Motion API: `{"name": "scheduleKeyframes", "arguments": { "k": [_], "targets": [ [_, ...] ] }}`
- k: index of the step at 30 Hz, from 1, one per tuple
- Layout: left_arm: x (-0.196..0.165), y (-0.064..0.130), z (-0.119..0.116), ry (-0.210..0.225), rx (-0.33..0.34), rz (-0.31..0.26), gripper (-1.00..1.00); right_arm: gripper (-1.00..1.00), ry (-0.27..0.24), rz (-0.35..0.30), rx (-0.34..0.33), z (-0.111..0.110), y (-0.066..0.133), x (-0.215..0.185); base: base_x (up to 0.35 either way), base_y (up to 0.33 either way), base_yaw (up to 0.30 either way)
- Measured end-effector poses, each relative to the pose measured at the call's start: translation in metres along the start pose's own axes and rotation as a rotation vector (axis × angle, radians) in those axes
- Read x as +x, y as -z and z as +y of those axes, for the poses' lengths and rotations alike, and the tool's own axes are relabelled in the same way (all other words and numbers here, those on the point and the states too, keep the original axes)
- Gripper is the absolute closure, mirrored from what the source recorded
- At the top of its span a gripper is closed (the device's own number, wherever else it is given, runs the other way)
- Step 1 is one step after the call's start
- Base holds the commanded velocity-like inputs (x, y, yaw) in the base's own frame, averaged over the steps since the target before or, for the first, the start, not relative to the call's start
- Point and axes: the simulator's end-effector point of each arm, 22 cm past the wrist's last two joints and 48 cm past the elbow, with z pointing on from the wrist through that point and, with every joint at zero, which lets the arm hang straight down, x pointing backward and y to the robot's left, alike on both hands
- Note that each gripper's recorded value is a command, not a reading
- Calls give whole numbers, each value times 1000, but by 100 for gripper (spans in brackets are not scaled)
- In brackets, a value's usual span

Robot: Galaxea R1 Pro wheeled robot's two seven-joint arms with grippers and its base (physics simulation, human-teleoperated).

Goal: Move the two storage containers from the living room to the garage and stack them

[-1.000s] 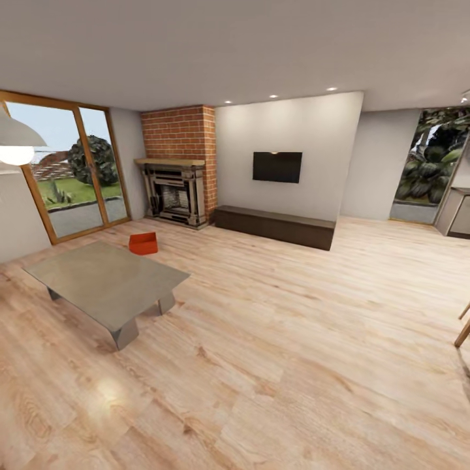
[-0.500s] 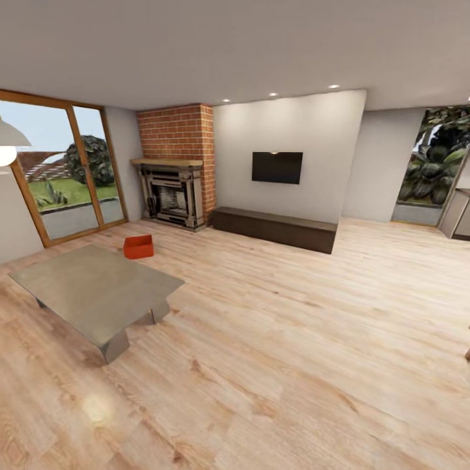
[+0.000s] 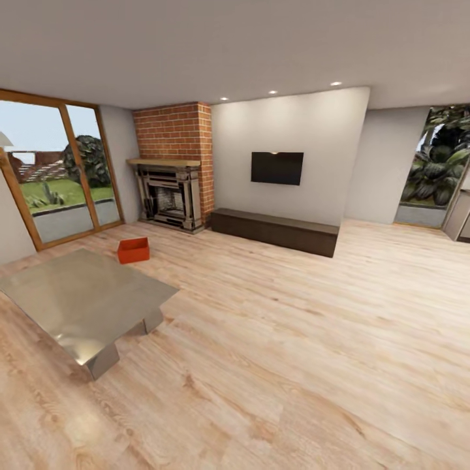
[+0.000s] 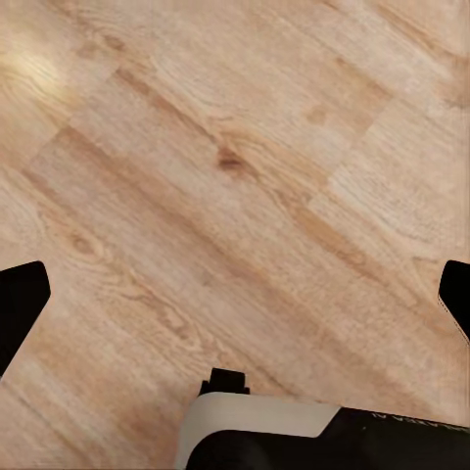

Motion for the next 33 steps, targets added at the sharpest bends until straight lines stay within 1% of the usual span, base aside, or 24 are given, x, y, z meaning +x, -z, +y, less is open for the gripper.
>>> {"name": "scheduleKeyframes", "arguments": {
  "k": [33],
  "targets": [
    [1, 0, -1, 0, 1, 2, -100, -100, 0, 0, 1, 0, 0, 0, 322, -74, 0]
  ]
}}
